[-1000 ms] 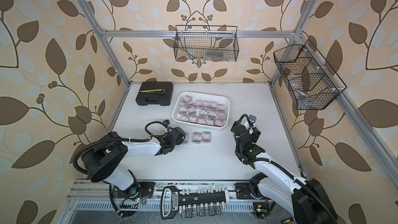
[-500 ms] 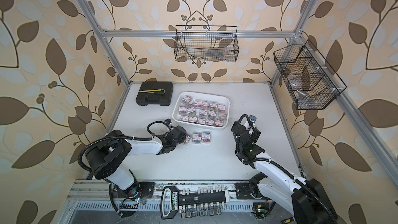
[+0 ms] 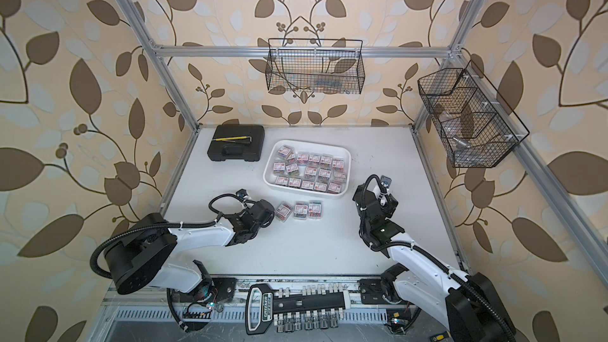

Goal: Take the paper clips out of the storage box
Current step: Move the boxed paper clips to the center of the board.

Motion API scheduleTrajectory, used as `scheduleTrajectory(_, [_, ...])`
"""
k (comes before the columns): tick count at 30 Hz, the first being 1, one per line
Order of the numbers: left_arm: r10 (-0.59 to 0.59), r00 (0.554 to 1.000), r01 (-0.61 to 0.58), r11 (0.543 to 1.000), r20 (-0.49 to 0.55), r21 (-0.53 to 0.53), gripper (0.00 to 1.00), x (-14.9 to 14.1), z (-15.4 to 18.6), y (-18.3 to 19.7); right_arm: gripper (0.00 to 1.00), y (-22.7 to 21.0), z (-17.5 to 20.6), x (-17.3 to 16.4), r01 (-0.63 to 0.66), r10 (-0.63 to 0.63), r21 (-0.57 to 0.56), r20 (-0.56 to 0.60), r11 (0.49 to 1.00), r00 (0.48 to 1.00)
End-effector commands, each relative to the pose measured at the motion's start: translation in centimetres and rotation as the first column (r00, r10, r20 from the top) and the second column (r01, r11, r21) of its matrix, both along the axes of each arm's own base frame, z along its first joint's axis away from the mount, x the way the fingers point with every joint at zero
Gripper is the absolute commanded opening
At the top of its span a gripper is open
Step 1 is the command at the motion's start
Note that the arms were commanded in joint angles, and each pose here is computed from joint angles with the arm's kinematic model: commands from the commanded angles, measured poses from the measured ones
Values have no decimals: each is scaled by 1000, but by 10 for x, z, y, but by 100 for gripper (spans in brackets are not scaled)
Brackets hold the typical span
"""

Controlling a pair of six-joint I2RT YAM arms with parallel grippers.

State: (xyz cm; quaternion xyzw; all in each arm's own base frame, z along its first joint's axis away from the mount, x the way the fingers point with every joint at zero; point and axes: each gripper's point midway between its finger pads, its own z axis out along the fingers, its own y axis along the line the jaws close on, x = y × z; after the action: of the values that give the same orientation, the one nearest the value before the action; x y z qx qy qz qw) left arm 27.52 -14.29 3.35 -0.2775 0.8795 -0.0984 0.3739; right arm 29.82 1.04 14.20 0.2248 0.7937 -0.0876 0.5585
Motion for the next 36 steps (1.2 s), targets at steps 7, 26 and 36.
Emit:
scheduleTrajectory(7, [-44, 997, 44, 999, 59, -3, 22, -20, 13, -6, 100, -1, 9, 2, 15, -15, -14, 20, 1000, 1000])
scheduleTrajectory(26, [-155, 986, 160, 982, 62, -102, 27, -14, -3, -79, 100, 0, 9, 2, 17, -17, -15, 20, 1000, 1000])
scheduleTrajectory(36, [-169, 983, 176, 980, 76, -98, 28, -13, 3, -87, 100, 0, 9, 2, 18, -18, -15, 19, 1000, 1000])
